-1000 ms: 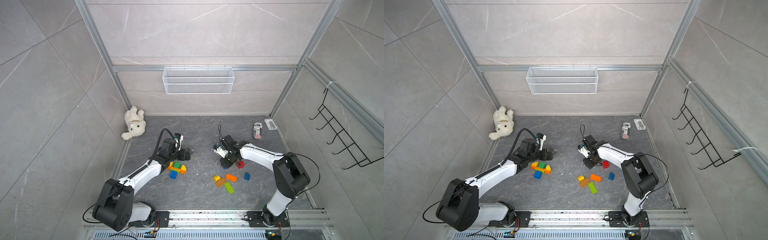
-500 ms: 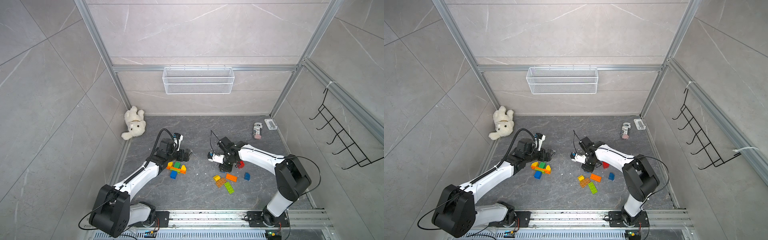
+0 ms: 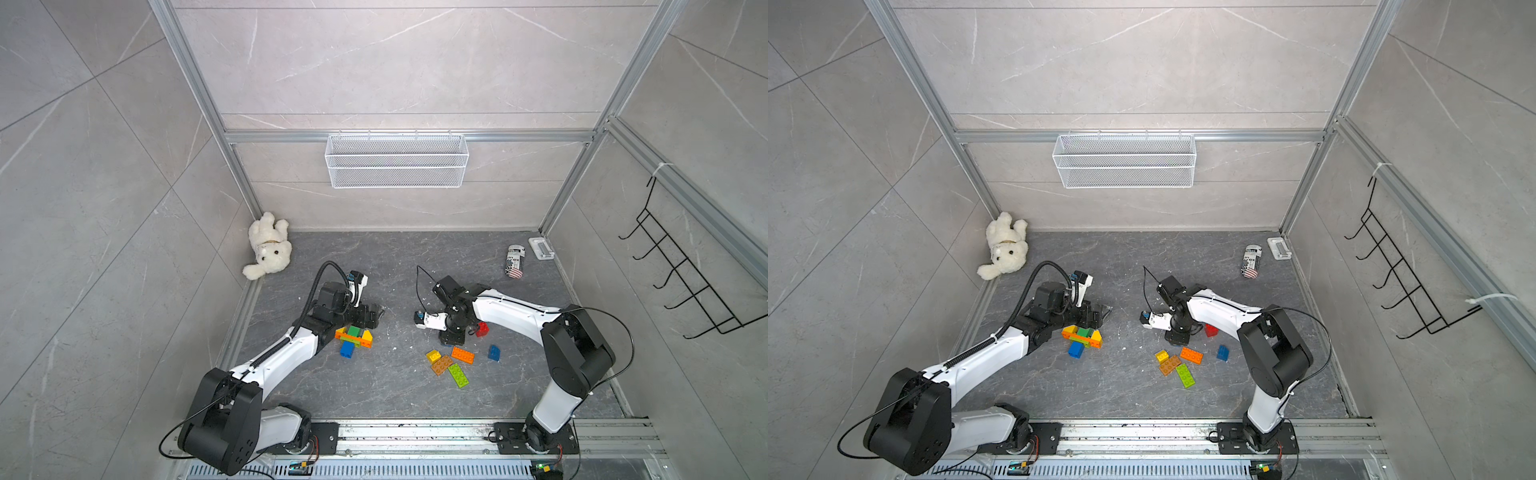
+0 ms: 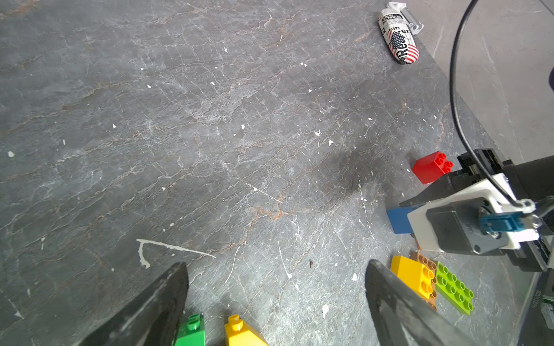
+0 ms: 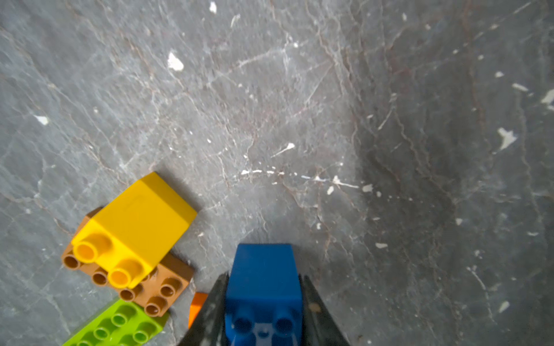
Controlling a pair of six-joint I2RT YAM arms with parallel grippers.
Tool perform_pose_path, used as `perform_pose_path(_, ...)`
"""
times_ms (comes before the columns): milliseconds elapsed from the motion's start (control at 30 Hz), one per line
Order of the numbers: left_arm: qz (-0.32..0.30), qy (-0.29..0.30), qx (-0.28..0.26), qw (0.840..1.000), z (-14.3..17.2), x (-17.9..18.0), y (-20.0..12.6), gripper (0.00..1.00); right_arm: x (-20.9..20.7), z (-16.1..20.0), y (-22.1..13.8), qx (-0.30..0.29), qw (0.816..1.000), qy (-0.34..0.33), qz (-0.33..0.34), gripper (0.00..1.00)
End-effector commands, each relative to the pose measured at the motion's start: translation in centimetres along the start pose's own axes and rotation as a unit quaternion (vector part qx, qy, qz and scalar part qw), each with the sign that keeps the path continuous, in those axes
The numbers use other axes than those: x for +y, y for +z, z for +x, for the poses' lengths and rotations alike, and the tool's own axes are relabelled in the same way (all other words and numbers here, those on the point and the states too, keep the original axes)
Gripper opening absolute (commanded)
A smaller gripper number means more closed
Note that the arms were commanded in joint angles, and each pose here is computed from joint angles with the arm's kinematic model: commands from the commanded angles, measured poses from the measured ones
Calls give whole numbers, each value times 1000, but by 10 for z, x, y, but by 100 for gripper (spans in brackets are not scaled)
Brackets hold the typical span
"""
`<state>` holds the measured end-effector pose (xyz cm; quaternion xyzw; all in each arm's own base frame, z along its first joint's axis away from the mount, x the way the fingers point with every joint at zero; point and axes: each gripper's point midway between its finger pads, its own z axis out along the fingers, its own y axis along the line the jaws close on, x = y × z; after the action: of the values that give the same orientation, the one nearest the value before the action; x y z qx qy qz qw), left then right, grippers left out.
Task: Assemble a fork with lego
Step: Adjust the lego brick at the center of the board, then pick up the lego brick from the center of the board.
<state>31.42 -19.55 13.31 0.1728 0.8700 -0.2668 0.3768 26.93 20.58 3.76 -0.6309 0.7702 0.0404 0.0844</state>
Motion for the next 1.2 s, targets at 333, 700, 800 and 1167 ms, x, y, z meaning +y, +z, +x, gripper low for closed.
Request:
perform_pose_path(333, 27, 25, -21, 999, -14, -12, -8, 96, -16, -23, -69, -108, 987, 69, 97, 99)
perform_pose_path(700, 31, 30, -5, 999, -8, -14, -9, 97, 22, -17, -118, -152, 966, 194, -84, 99)
perform_pose_path(800, 28, 29, -9, 999, -6, -12, -9, 97, 20, 7, -107, -102, 971, 211, -54, 89)
perform_pose_path(1167, 13, 33, -15, 999, -8, -7, -10, 96, 25, 66, -81, -3, 978, 209, 26, 75)
